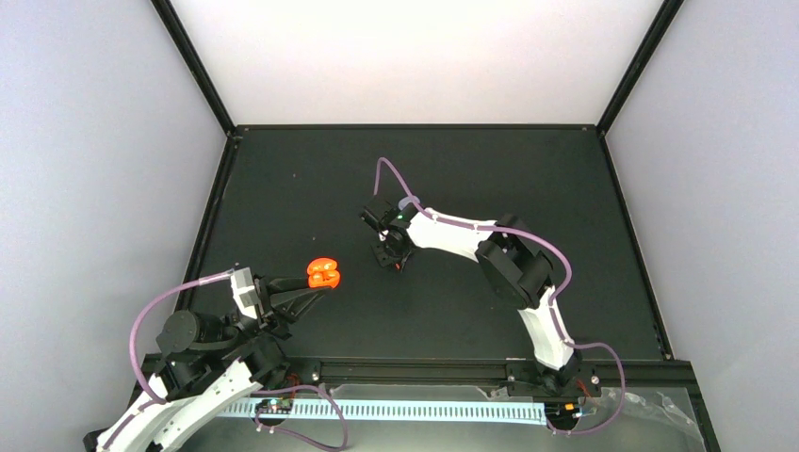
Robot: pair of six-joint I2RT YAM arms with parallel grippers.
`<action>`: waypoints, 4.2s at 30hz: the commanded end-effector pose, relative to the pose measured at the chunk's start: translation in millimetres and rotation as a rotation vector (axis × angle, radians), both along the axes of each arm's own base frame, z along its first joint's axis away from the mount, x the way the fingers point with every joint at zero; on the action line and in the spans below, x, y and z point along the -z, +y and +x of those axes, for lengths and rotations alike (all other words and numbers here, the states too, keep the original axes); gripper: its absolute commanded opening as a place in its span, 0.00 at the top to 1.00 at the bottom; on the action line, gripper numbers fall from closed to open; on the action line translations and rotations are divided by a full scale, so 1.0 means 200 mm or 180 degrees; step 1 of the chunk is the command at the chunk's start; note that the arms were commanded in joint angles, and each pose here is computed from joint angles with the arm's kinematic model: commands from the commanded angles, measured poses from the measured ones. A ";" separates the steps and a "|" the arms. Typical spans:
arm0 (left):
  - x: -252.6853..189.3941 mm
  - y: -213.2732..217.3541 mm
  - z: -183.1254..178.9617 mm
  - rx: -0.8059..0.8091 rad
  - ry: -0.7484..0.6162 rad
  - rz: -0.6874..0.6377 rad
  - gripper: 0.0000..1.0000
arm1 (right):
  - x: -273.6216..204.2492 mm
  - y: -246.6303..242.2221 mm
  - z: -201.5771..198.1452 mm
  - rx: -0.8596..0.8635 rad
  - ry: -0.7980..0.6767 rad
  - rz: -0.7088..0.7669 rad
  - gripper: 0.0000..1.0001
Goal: Insert the wireless bluetooth earbuds into the charging case
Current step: Move the earbud to the center of the board, then pick up the earbud from the center of the board, then place the earbud in the charging case.
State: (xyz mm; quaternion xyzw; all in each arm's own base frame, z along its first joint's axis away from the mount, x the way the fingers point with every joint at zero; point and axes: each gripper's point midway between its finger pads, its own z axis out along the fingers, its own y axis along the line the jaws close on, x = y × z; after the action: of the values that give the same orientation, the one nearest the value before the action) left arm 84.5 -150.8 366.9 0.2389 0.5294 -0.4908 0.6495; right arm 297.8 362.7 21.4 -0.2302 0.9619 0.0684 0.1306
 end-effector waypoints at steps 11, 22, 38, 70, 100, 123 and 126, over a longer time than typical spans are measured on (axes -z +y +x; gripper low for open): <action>-0.12 0.17 -0.12 -0.0054 -0.0312 -0.0400 0.98 | 0.20 -0.13 0.07 0.0188 -0.0039 -0.0478 0.65; -0.11 0.17 -0.12 -0.0042 -0.0286 -0.0392 0.98 | 0.29 -0.16 -0.01 0.0048 0.0107 -0.0633 0.75; -0.11 0.16 -0.12 -0.0032 -0.0271 -0.0390 0.98 | 0.35 -0.13 -0.04 -0.0020 0.0136 -0.0763 0.83; -0.09 0.17 -0.10 -0.0097 -0.0236 -0.0344 0.99 | -0.17 -0.04 0.05 0.0165 -0.0540 0.0004 0.99; -0.32 -0.13 0.05 0.0085 -0.0829 -0.0703 0.98 | -2.37 -0.47 -0.77 -0.1457 -0.3170 0.3709 0.99; -0.35 -0.19 -0.02 0.0361 -0.0991 -0.0606 0.98 | -2.46 -0.03 -1.16 -0.2525 -0.3066 0.3775 0.99; -0.35 -0.17 -0.02 0.0338 -0.0995 -0.0615 0.98 | -2.44 0.02 -1.17 -0.2535 -0.3020 0.3729 0.99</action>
State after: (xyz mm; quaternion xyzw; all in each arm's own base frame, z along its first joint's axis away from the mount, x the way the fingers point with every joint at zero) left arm 89.9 -194.3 422.4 0.2734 0.3799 -0.5324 0.7054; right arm 64.4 364.1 500.6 -0.4528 0.4665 0.5043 0.5684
